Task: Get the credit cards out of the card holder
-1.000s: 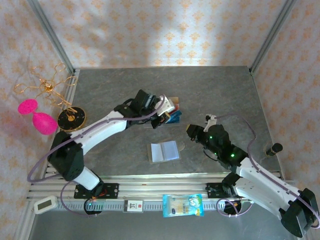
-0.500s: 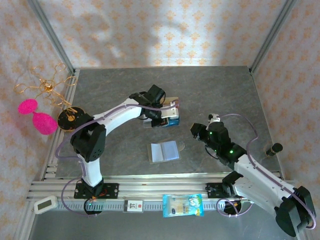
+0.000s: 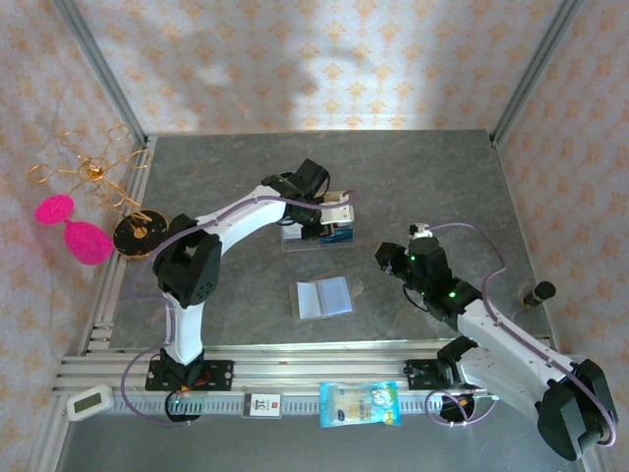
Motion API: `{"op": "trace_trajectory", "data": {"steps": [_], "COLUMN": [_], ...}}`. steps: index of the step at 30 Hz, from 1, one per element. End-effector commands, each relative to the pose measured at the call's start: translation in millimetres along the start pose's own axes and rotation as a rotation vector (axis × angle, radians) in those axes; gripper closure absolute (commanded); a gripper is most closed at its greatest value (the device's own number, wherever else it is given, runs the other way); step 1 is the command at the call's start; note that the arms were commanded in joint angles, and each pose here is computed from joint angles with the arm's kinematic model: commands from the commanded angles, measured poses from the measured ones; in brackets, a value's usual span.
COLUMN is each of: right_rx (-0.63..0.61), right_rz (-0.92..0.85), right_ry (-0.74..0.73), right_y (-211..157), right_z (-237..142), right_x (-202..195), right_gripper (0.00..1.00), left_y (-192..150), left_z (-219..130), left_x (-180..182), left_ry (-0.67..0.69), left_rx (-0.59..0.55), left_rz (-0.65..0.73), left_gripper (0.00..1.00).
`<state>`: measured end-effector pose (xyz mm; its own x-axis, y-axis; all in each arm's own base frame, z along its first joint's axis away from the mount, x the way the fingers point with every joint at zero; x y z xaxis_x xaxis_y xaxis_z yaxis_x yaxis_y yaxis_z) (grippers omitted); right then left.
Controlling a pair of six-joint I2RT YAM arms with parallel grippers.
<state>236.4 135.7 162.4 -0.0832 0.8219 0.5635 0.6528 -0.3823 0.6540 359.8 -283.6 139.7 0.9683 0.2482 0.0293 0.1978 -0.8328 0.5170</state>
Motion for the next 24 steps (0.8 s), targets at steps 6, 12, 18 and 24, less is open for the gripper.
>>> {"op": "trace_trajectory", "data": {"steps": [6,12,18,24], "right_rx": [-0.044,-0.043,-0.035,-0.037], "right_rz": [-0.018,-0.015,-0.008,-0.006], "right_ry": [0.014,0.019,0.022,0.031], "right_y": [14,15,11,12], "right_z": [-3,-3,-2,-2], "right_x": [7,8,6,7], "right_gripper": [0.80,0.79,0.79,0.79], "left_y": [5,1,2,-4], "left_z": [0,9,11,19], "left_x": [11,12,13,11], "left_ry": [0.066,0.077,0.103,0.078], "left_rx": [-0.026,-0.016,-0.021,0.012], "left_rz": [0.010,0.005,0.010,-0.002], "left_gripper": [1.00,1.00,1.00,1.00]}}
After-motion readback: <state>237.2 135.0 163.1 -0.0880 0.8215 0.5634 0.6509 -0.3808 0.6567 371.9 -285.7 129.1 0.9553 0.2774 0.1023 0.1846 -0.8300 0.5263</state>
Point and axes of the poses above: each hand's point on the last joint's axis, 136 mm out from that joint toward the fingers, its own z axis out along the fingers, its own x axis along the line the jaws close on, y = z × x, the point moved 4 cm from there along -z, back along the fingers, and after that the axes turned 7 degrees about -z, right-handed, at the moved point
